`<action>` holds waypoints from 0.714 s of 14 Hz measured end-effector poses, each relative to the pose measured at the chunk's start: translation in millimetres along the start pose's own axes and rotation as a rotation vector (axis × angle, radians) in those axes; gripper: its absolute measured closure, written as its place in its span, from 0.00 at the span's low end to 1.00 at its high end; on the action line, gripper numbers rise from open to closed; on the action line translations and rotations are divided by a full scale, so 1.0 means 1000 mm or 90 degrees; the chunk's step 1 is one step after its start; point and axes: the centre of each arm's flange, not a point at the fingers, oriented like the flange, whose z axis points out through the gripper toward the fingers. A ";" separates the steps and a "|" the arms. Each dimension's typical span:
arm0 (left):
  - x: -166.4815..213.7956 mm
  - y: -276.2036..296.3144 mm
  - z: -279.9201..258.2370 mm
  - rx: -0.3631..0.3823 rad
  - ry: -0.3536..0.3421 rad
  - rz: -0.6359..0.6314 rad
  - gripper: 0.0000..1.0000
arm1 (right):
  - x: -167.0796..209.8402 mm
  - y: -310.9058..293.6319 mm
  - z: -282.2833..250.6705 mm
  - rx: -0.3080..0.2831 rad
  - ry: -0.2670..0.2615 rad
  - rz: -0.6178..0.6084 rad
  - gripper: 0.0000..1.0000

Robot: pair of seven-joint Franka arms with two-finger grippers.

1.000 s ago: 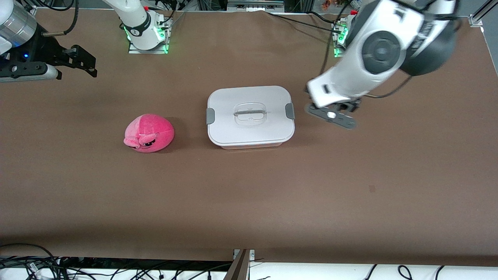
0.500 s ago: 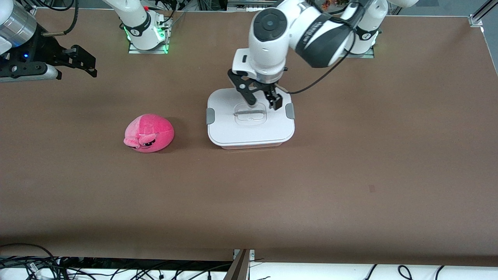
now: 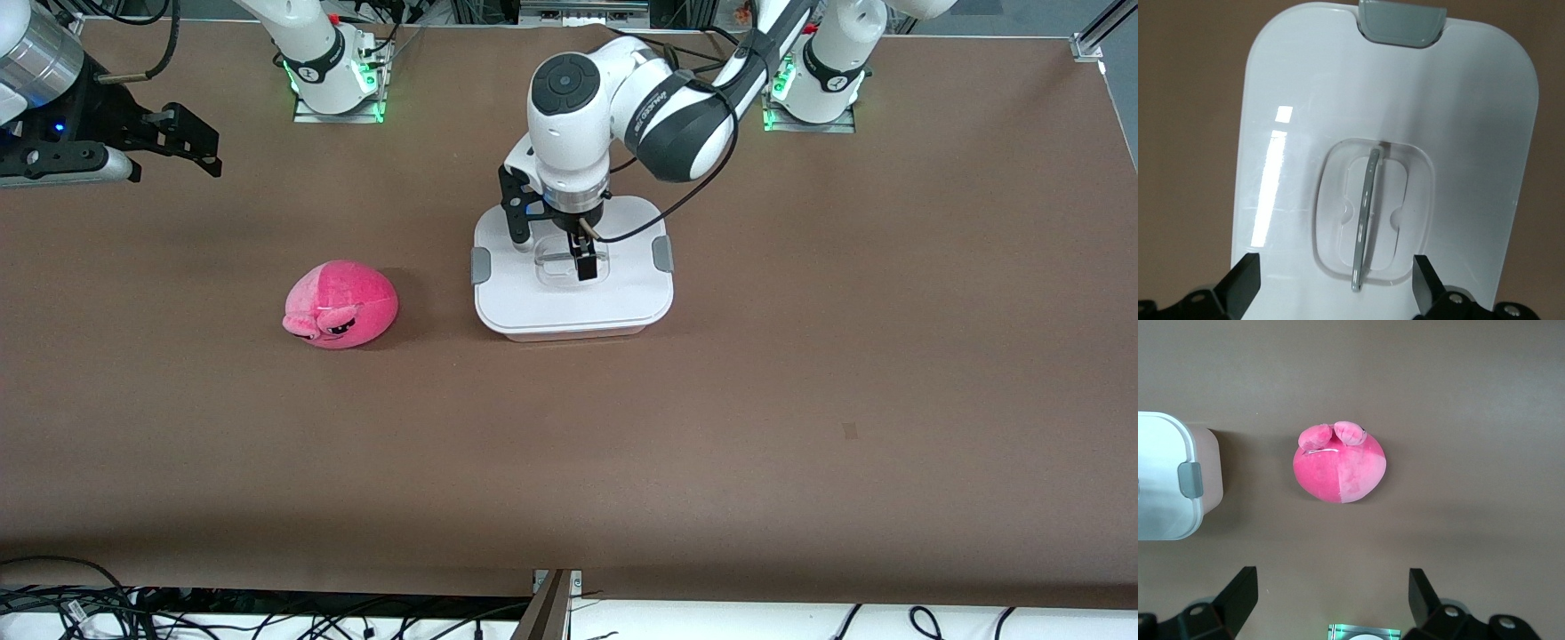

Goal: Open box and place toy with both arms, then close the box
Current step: 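Lower the left gripper and grasp the lid handle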

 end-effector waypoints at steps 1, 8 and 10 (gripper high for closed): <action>0.000 0.003 0.007 -0.002 -0.003 0.004 0.00 | 0.000 0.000 0.000 0.000 0.000 0.000 0.00; 0.000 0.011 0.035 -0.004 -0.007 0.026 0.00 | 0.002 -0.001 -0.002 0.003 0.011 -0.001 0.00; 0.000 0.011 0.036 -0.004 -0.007 0.029 0.19 | 0.002 -0.002 -0.002 0.004 0.012 -0.002 0.00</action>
